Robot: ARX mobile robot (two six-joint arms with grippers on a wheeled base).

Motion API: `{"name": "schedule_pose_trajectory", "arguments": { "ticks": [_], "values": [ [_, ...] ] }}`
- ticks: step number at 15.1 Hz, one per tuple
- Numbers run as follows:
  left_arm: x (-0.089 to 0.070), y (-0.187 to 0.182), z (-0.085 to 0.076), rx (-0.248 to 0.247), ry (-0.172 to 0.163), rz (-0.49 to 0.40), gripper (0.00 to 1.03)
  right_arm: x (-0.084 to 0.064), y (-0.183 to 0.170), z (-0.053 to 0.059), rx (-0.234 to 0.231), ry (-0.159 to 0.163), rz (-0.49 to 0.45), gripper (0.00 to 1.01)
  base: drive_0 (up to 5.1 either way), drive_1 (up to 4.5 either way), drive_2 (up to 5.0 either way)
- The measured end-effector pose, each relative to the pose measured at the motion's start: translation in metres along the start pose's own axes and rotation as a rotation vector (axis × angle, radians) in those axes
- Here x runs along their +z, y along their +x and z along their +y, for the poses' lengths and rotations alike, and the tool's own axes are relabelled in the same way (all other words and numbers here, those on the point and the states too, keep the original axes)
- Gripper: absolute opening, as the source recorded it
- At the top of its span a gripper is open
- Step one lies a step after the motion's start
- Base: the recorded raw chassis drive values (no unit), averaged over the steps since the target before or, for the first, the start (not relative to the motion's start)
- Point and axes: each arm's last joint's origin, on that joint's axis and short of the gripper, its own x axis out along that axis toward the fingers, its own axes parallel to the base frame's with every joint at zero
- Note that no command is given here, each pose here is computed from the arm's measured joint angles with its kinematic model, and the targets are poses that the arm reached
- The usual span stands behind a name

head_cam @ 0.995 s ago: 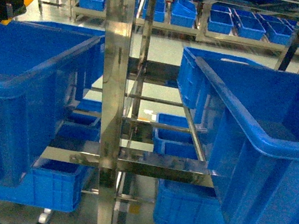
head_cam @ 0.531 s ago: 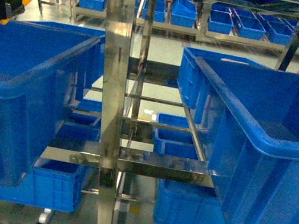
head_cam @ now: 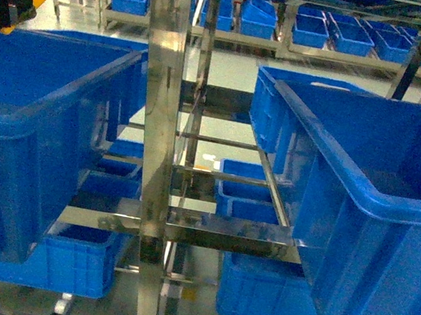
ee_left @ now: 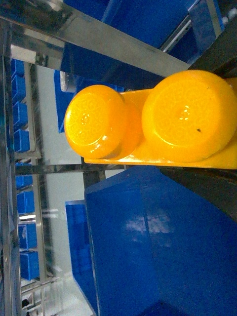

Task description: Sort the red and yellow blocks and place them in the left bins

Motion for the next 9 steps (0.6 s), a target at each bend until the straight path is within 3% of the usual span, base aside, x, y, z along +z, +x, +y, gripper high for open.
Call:
{"name": "schedule_pose_trajectory", "arguments": {
  "ticks": [3,6,9],
  "values": [
    [0.000,0.000,0.000,0.000,0.000,0.000,0.26,-0.005,0.037,-0.024,-0.004,0.013,0.057,0.29,0.0,0.00,0.0],
    [0.000,0.000,0.000,0.000,0.000,0.000,0.26,-0.009,0.087,-0.046,0.032,0.004,0.109,0.29,0.0,0.00,0.0],
    [0.000,0.000,0.000,0.000,0.000,0.000,0.26,-0.030,0.132,-0.060,0.075,0.007,0.213,0.29,0.0,0.00,0.0]
  ]
}}
